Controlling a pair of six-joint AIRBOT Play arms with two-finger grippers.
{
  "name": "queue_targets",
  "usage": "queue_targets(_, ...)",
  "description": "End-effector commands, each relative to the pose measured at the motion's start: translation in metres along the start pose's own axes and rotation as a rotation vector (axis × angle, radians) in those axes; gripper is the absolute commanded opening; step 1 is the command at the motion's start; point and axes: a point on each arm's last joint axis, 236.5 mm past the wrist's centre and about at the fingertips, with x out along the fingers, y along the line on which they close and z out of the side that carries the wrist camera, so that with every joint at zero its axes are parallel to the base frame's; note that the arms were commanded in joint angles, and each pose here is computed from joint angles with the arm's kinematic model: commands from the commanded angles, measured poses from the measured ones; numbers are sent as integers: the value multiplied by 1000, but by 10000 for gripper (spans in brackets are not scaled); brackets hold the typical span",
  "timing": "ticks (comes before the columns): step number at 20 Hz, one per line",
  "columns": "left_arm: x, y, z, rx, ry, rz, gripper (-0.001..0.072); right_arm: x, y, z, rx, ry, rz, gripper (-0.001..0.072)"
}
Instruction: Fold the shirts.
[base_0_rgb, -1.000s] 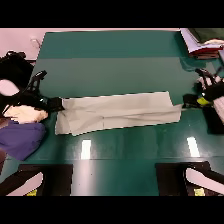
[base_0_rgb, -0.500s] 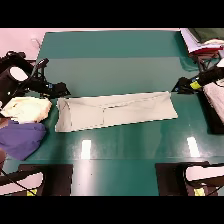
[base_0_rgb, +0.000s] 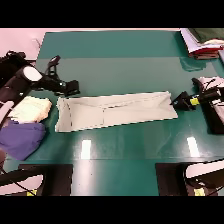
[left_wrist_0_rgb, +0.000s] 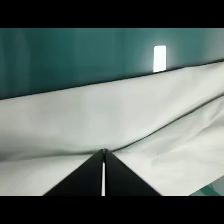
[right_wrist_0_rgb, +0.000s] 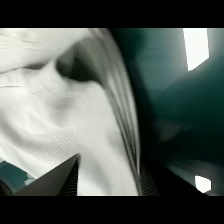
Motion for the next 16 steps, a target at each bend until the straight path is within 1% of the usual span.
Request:
queue_targets(1, 34, -40, -14, 19, 8, -44, 21, 31, 11, 3, -22, 3, 36, 328)
queue_targets(2, 46, -50, -20, 29, 25, -56, 20, 37, 18, 4, -47, 6, 30, 218)
queue_targets(3, 60, -60, -28, 40, 51, -66, 20, 39, 25, 3, -83, 8, 28, 27)
queue_targets(4, 72, -72, -35, 51, 78, -80, 20, 35, 32, 3, -114, -6, 24, 16)
queue_targets(7, 105, -99, -48, 99, 132, -102, 20, -7, 72, 10, -230, -98, 18, 15)
queue_targets(12, 145, -131, -64, 137, 181, -137, 20, -89, 198, 6, -443, -280, 70, 16)
queue_targets(14, 157, -137, -71, 139, 199, -144, 20, -102, 244, -4, -508, -312, 98, 15)
queue_targets(16, 168, -142, -71, 107, 203, -167, 20, -100, 282, -18, -580, -300, 120, 16)
